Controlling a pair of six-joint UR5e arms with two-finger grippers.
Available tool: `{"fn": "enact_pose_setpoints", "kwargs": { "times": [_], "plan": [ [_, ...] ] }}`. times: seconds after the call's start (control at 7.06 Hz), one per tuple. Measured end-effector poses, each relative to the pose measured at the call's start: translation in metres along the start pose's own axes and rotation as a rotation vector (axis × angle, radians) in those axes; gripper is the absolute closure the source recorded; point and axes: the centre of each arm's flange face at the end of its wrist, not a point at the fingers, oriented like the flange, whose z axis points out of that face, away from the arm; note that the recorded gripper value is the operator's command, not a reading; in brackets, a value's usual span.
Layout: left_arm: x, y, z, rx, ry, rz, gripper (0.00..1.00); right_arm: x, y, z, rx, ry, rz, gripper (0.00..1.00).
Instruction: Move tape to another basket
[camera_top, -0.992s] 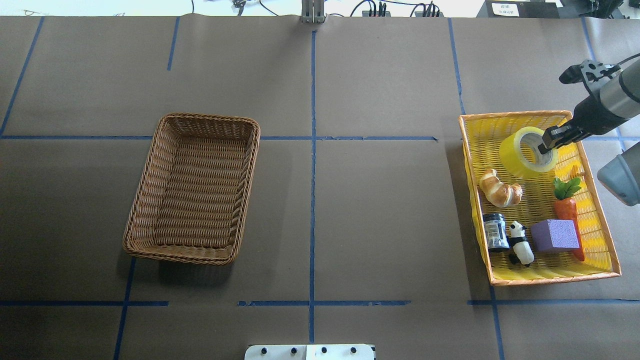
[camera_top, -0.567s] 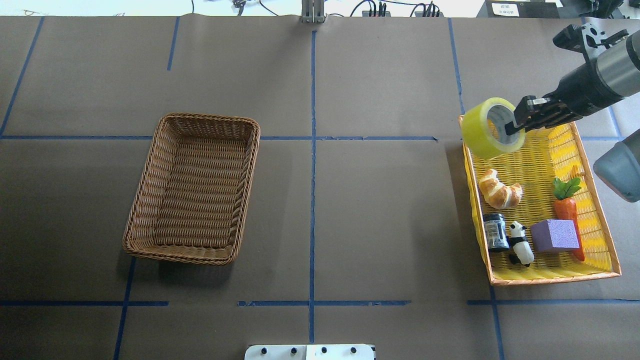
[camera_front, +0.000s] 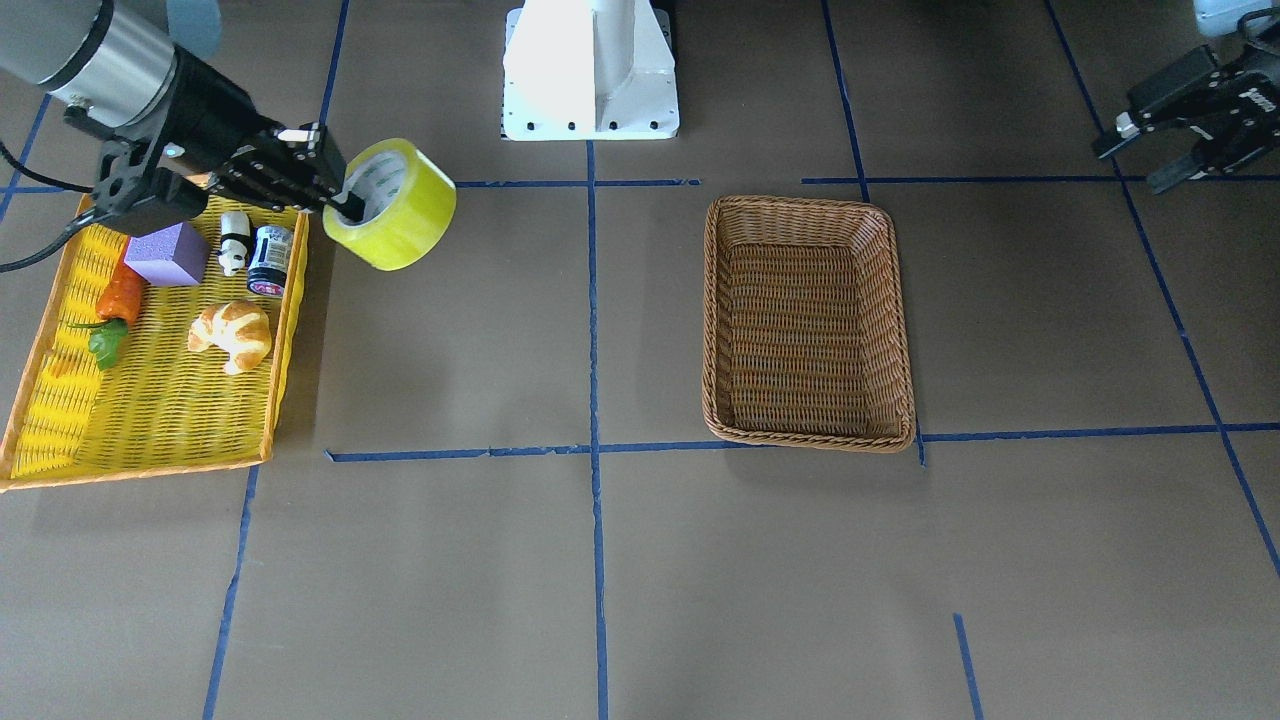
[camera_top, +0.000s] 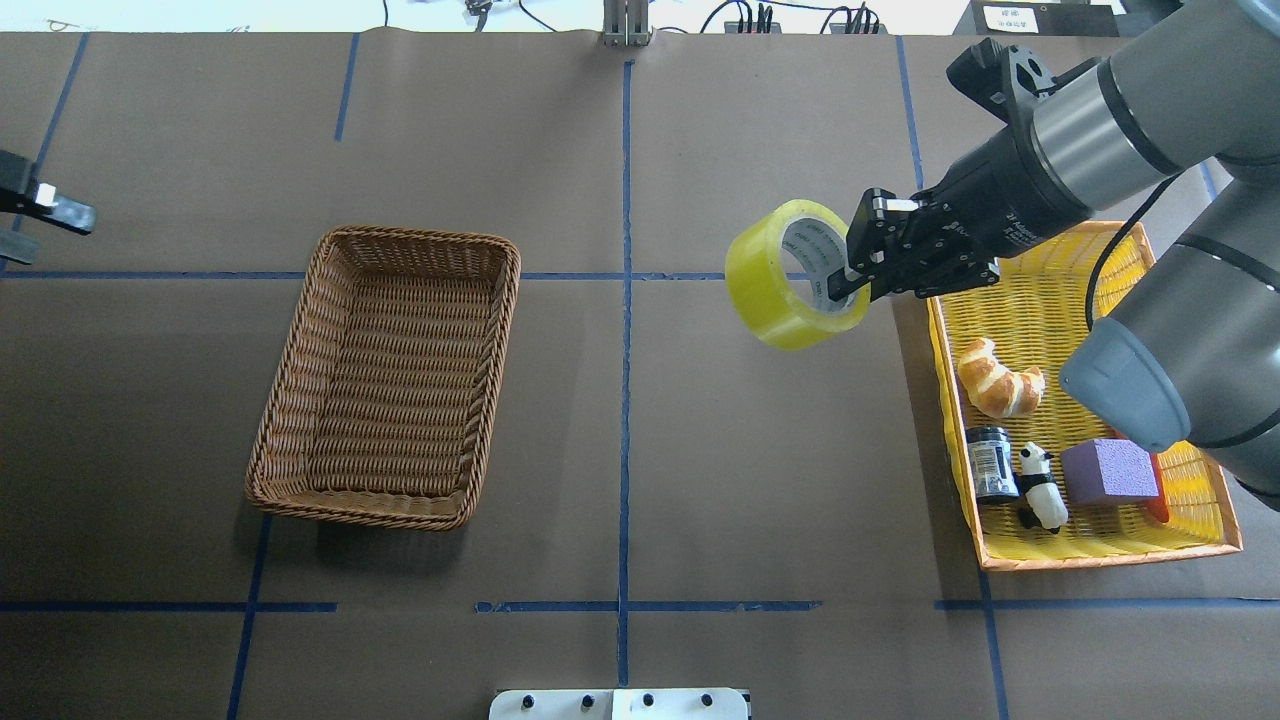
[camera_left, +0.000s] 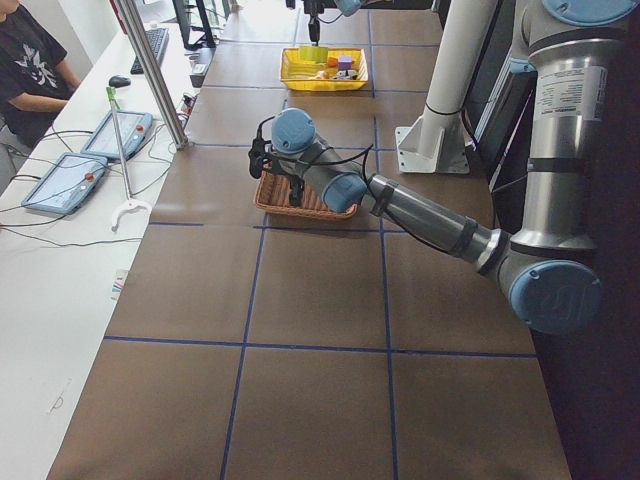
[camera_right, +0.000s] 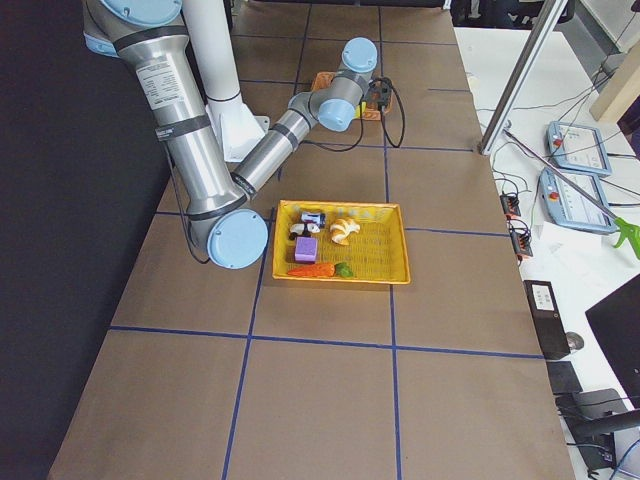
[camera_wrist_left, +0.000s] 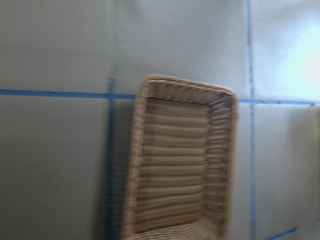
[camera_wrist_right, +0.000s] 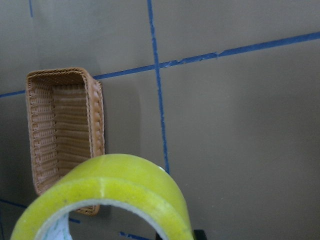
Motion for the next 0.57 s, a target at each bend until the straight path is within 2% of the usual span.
{"fn": "enact_pose_setpoints", "kwargs": {
  "times": [0.28,0.57],
  "plan": [
    [0.100,0.020,0.066,0.011,0.123,-0.078,0.00,-0.022,0.021,-0.010,-0.022,-0.074,-0.021,1.00],
    [0.159,0.059,0.108,0.010,0.322,-0.143,0.00,-0.027,0.029,-0.010,-0.032,-0.233,0.018,1.00]
  ]
}}
